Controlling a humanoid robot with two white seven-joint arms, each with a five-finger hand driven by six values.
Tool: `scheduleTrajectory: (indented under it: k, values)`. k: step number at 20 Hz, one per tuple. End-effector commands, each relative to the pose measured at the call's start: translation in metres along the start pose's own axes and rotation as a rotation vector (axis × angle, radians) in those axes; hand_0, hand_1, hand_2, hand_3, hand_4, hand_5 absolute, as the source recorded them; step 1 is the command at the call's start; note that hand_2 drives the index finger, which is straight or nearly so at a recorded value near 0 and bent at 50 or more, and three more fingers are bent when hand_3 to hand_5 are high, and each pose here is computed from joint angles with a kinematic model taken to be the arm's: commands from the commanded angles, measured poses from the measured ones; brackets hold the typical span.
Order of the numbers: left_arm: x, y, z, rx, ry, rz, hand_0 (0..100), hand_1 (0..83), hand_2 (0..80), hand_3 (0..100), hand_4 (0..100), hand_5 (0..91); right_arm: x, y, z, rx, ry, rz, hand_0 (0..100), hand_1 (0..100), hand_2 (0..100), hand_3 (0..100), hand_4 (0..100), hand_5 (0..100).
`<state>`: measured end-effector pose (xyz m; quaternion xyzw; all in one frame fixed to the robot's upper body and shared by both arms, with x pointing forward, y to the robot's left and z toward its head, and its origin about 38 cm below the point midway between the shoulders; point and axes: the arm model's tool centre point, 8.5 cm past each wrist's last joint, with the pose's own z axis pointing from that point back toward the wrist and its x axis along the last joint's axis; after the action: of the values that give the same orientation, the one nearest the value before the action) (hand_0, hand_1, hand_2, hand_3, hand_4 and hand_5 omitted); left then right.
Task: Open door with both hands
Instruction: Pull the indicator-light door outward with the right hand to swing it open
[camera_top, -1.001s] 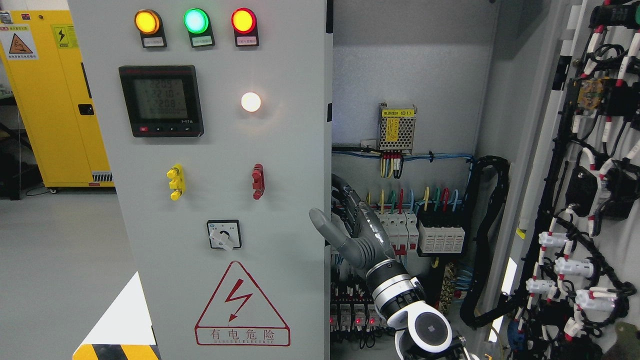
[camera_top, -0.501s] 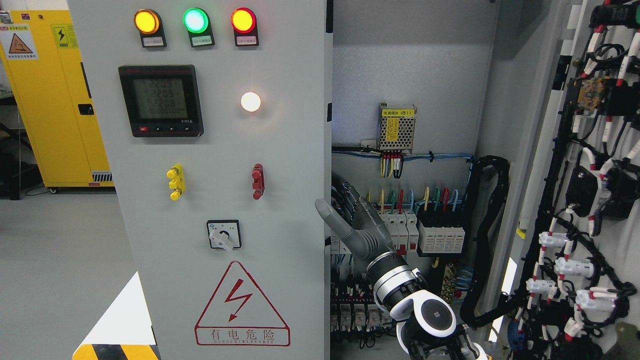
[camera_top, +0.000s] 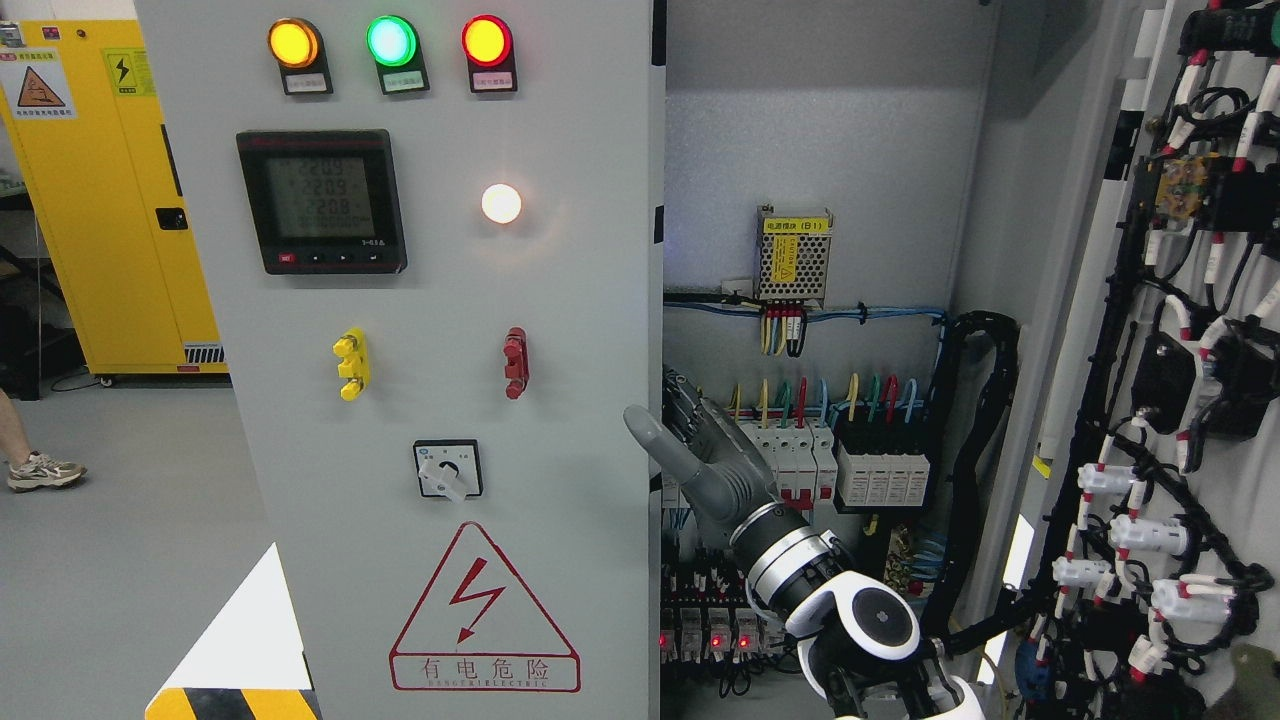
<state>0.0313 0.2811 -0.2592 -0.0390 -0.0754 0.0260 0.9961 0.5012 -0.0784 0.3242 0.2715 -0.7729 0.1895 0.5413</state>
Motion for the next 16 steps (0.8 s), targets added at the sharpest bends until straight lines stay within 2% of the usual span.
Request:
scheduleTrajectory:
  k: [1, 6, 14, 16]
  values:
    - [-0.008, -0.002, 0.000, -0.004, 0.010, 0.003, 12, 55.6, 0.0, 0, 0, 0.0, -0.002, -0.022, -0.006, -0.006, 0.014, -0.028, 0, 50, 4, 0, 0, 0]
    - [0.006, -0.004, -0.001, -0.007, -0.011, 0.000, 12, 55.6, 0.0, 0, 0, 0.0, -0.008, -0.021, -0.003, 0.090, 0.025, -0.045, 0, 50, 4, 0, 0, 0]
    - [0.006, -0.015, -0.003, -0.024, -0.012, 0.000, 12, 55.6, 0.0, 0, 0, 0.0, -0.010, -0.026, -0.001, 0.088, 0.028, -0.056, 0, 50, 4, 0, 0, 0]
    - [0.010, -0.013, -0.003, -0.021, -0.018, -0.001, 12, 55.6, 0.0, 0, 0, 0.0, -0.008, -0.026, -0.001, 0.120, 0.021, -0.068, 0, 50, 4, 0, 0, 0]
